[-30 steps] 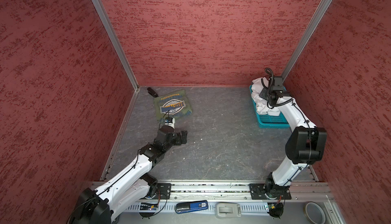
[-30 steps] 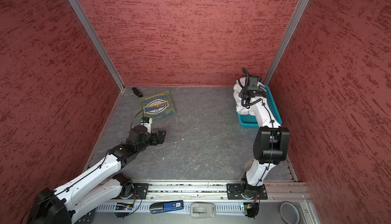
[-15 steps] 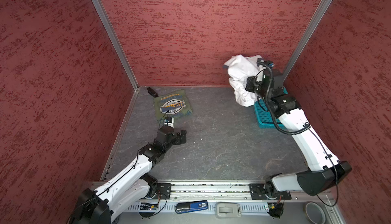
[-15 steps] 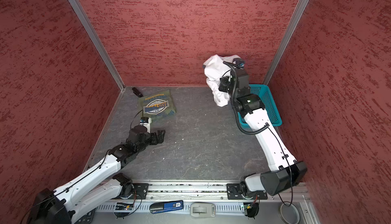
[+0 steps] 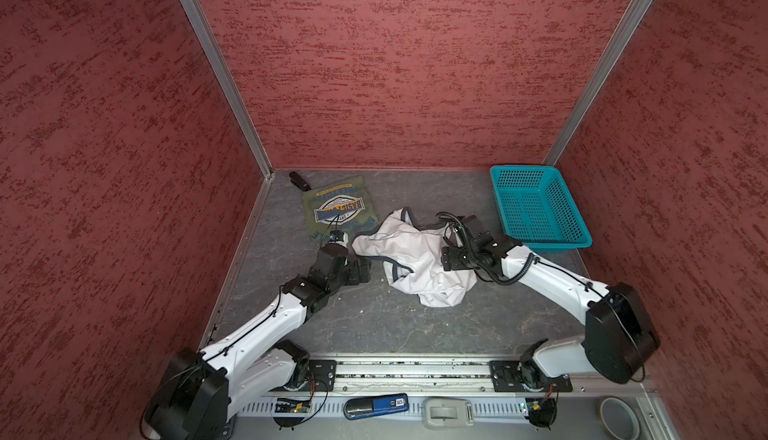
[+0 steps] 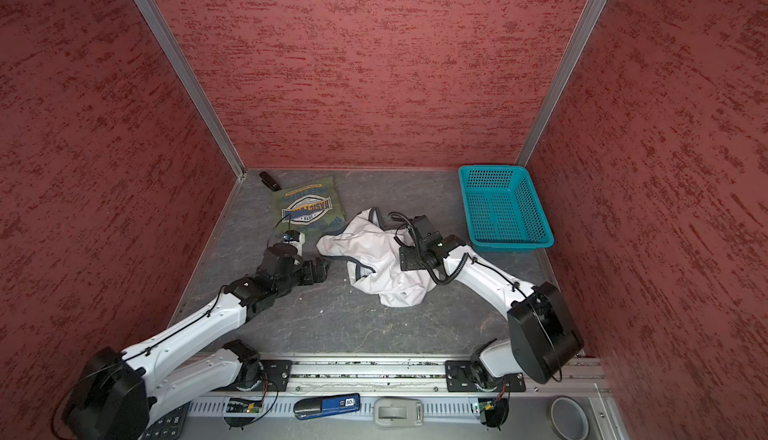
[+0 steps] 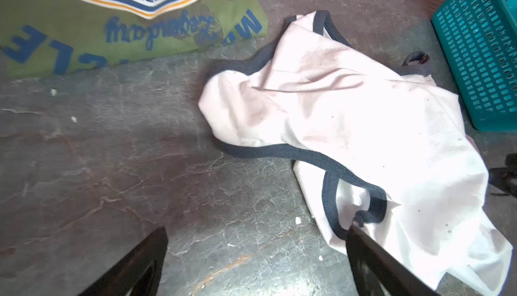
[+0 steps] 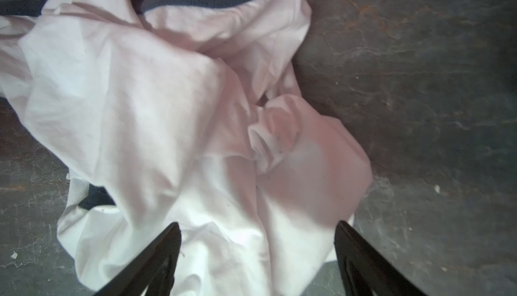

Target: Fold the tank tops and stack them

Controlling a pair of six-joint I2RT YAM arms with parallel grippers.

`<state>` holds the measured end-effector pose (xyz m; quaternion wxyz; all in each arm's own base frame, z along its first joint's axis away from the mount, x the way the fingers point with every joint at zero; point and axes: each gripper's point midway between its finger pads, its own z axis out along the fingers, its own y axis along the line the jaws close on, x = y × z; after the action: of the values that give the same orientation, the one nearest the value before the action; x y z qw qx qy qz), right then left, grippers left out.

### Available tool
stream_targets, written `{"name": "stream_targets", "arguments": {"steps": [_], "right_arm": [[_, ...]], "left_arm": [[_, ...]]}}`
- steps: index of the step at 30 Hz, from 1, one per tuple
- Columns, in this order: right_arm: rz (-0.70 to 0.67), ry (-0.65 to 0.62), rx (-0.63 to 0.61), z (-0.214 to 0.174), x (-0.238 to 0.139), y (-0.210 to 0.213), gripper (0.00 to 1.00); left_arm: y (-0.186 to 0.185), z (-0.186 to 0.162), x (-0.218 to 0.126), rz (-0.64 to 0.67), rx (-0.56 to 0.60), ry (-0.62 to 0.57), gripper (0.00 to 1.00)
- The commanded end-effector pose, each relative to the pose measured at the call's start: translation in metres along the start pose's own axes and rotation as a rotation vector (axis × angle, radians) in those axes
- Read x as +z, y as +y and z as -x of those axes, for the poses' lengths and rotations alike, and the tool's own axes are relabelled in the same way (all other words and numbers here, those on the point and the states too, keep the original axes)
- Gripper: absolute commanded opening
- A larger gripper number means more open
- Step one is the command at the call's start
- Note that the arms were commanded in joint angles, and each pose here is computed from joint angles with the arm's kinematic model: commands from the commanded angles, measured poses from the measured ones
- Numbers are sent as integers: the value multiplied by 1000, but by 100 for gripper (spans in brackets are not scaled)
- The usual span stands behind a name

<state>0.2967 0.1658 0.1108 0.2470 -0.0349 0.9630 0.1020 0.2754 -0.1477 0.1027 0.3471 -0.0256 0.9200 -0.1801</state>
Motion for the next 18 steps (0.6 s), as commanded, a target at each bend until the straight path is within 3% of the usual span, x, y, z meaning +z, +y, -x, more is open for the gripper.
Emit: {"name": "stream_targets", "arguments": {"steps": [1,5,10,15,18], "right_arm": [[106,-163,79,39,-31,12,86],[148,-168,126,58,-19,21,86],[213,-106,166,74,11,44,82],[332,0,173,55,37,77,65],[360,40,154,41,43,89,47]], "left_arm": [[-31,1,5,-62,-55,85,99],[-43,-4,28,-49,-78,173,99],[-20,-5,56,52,-176,239,97],[10,-7,62,96,-269,224,95],[24,-12,64,101,-301,230,95]]}}
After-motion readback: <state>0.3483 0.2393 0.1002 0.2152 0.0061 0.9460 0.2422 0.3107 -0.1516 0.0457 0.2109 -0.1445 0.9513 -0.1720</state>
